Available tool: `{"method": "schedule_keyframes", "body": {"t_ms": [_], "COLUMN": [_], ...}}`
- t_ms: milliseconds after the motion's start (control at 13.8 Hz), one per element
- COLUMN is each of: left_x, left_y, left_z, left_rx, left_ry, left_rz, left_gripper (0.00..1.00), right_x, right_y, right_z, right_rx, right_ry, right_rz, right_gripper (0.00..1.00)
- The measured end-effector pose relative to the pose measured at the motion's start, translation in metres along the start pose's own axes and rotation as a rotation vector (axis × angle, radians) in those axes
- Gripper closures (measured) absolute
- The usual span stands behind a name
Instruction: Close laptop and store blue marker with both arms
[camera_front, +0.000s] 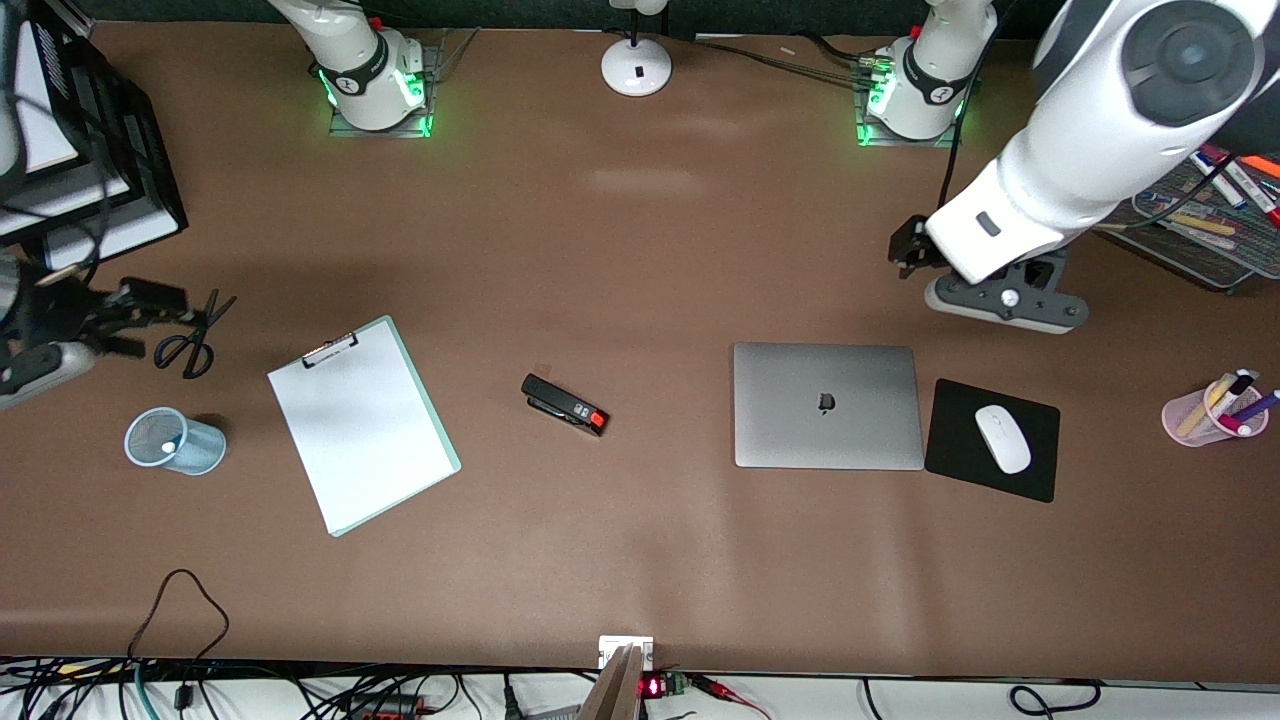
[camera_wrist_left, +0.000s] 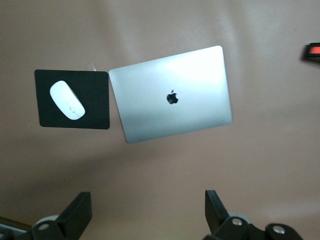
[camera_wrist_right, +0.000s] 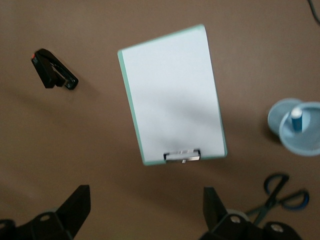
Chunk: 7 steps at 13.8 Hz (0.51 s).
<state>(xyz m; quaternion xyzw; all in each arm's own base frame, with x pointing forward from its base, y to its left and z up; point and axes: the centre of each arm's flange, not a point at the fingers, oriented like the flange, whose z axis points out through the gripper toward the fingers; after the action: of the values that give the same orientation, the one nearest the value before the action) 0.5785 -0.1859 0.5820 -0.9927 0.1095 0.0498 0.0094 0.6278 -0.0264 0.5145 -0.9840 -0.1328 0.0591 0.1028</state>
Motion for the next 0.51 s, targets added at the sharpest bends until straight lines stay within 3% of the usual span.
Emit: {"method": "schedule_keyframes", "body": {"t_ms": [218, 509], "left_x": [-0.012, -0.04], "left_y": [-0.02, -0.066], "left_z": [-0.019, -0.028], "left_rx": [-0.018, -0.005], "left_ry": [0.01, 0.023], "left_rz": [0.026, -0.067], "left_gripper": [0.0, 0.0], "right_x": [-0.017, -0.05], "right_y": [-0.056, -0.086], "right_z": [-0.005, -0.028], "right_rx": [-0.075, -0.111], "right_ry": [-0.031, 0.003], "right_rz": [0.147, 0.304], "right_gripper": [0.0, 0.0]}}
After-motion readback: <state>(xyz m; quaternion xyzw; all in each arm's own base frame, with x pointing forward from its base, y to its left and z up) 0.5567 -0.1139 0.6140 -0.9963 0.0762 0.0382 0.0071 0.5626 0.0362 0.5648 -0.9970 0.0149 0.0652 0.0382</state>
